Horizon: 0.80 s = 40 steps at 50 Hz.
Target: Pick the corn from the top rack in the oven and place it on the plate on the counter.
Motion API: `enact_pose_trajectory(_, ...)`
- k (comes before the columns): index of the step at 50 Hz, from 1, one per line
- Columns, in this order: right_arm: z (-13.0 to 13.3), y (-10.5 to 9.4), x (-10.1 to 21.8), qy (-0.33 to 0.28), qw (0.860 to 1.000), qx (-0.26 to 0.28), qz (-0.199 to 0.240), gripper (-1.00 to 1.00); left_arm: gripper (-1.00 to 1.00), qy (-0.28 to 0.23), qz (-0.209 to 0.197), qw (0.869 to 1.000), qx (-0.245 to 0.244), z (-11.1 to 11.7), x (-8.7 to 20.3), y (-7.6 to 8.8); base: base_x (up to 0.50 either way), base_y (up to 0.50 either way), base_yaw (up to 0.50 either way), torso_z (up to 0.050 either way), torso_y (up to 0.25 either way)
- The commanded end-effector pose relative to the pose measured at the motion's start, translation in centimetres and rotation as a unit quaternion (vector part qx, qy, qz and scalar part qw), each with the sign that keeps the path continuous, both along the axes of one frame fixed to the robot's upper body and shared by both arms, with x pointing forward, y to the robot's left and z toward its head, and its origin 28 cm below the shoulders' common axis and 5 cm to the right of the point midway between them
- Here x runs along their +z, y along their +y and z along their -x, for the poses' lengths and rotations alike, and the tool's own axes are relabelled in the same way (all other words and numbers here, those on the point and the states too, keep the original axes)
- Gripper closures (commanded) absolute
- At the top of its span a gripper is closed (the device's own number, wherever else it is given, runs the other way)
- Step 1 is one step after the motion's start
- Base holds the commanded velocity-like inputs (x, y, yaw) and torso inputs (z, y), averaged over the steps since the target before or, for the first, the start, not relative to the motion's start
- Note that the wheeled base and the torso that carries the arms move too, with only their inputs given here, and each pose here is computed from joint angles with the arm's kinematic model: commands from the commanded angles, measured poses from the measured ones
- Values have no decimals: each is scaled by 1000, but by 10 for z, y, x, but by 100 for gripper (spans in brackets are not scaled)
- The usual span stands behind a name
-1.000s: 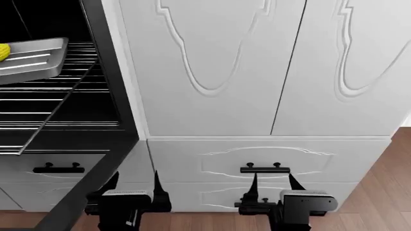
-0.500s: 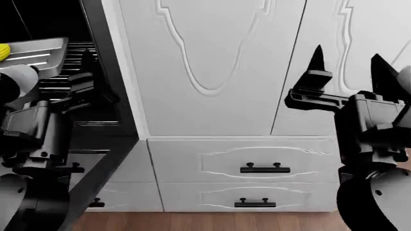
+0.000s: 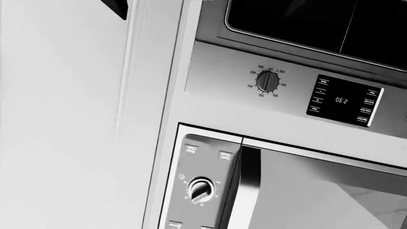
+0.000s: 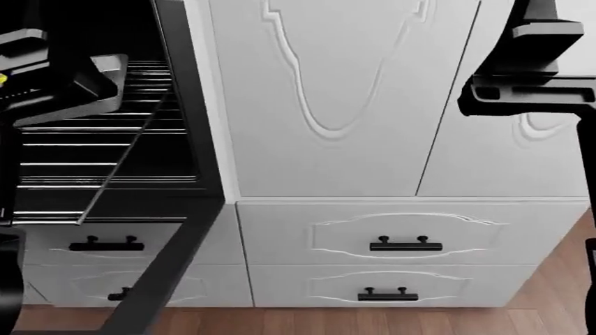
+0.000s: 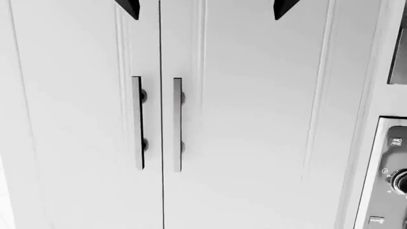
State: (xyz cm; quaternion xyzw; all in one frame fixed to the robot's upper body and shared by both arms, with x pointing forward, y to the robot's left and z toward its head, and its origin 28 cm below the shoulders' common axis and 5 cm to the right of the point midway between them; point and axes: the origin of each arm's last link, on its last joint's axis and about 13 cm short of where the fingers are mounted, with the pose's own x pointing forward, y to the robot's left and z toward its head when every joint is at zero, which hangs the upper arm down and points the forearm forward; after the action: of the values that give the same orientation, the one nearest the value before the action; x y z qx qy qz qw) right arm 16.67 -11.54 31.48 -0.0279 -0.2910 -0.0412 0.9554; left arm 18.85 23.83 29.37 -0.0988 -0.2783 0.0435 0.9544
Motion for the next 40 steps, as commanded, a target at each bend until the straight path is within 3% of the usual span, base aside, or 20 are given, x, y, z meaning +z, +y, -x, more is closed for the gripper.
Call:
enact_pose_trajectory(1, 5, 0, -1, -2, 1000, 1, 21, -100, -100, -1, -6, 1000, 14, 0, -1, 3, 0, 500, 0, 0, 0)
enact_pose_trajectory(40, 6, -1, -7, 4, 999, 5, 31, -100, -100, 7, -3, 1000, 16, 0, -7, 1, 0, 500, 0, 0, 0)
